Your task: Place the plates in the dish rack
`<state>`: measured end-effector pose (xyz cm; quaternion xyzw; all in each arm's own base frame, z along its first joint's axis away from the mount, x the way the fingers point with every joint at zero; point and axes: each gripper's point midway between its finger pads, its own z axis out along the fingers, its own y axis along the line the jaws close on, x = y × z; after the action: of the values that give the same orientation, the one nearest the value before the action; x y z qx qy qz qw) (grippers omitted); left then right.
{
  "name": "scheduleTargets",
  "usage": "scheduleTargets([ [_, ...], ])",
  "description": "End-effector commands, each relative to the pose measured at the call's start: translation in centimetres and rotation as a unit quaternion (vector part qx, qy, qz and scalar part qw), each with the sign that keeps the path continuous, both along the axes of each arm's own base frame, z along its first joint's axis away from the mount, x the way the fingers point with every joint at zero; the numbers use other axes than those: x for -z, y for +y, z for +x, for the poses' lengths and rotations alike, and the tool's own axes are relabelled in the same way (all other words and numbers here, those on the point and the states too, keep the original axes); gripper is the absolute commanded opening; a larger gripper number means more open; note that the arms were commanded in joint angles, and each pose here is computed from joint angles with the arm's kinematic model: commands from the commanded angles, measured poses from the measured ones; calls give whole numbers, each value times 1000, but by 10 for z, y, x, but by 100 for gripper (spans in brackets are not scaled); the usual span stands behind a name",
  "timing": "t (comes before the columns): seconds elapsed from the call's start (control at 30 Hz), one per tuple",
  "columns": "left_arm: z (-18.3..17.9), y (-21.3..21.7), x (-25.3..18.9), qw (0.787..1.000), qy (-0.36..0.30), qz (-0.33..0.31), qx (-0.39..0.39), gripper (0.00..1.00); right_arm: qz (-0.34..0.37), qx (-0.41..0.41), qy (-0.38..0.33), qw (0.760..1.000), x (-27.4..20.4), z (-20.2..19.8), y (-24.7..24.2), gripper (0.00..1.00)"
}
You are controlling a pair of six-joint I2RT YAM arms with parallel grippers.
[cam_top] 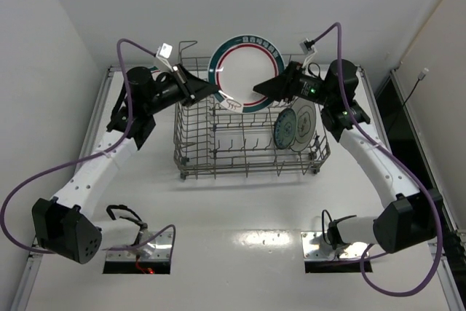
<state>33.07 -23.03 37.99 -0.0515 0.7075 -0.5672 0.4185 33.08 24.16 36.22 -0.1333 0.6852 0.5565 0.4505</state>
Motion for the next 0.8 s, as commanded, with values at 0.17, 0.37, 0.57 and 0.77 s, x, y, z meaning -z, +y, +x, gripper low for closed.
scheduleTargets([
  [0.17,8,10,-15,997,-49,49,-12,6,-14,81,-23,996,-14,13,-32,0],
  [0.37,41,104,54,966,55,214,-131,69,-194,287,42,937,26,41,-95,0],
  [0.57,42,187,118,934,152,249,-204,75,-343,386,105,850,78,42,-132,0],
  [0.77,38,230,154,925,200,218,-237,78,-458,394,118,788,120,48,-130,0],
])
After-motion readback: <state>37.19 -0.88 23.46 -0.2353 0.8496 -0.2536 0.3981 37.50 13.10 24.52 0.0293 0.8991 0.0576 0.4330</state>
